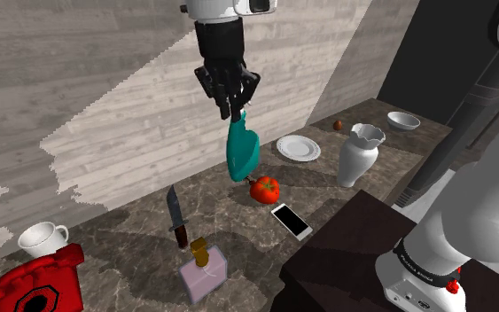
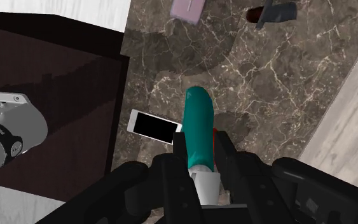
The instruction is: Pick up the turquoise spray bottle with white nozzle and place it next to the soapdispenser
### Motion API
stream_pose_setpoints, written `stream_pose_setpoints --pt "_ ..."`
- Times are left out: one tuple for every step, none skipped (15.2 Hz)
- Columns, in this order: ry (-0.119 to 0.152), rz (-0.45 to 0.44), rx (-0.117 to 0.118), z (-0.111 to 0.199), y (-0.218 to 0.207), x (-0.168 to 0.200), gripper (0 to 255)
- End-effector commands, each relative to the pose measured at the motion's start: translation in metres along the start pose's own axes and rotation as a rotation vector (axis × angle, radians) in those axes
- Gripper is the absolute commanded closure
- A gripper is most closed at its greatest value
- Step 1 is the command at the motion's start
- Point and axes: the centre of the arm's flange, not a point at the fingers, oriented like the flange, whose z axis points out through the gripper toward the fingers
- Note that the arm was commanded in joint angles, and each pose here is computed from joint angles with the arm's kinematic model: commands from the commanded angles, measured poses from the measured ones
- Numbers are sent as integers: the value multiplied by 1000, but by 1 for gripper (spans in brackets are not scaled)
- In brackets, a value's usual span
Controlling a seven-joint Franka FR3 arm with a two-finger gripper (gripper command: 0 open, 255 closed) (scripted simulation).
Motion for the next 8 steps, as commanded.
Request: stream_pose_setpoints --pt "-1 2 0 -3 -4 -27 255" --pt "-1 2 0 -4 -6 -42 255" --pt "-1 2 0 1 -7 -42 255" --pt "-1 2 0 6 -7 -42 255" --pt "-1 2 0 11 -8 -43 255" --pt "-1 2 0 17 -8 -43 255" --pt "-1 2 0 22 -8 -44 255" --pt "-1 2 0 27 -9 -44 255"
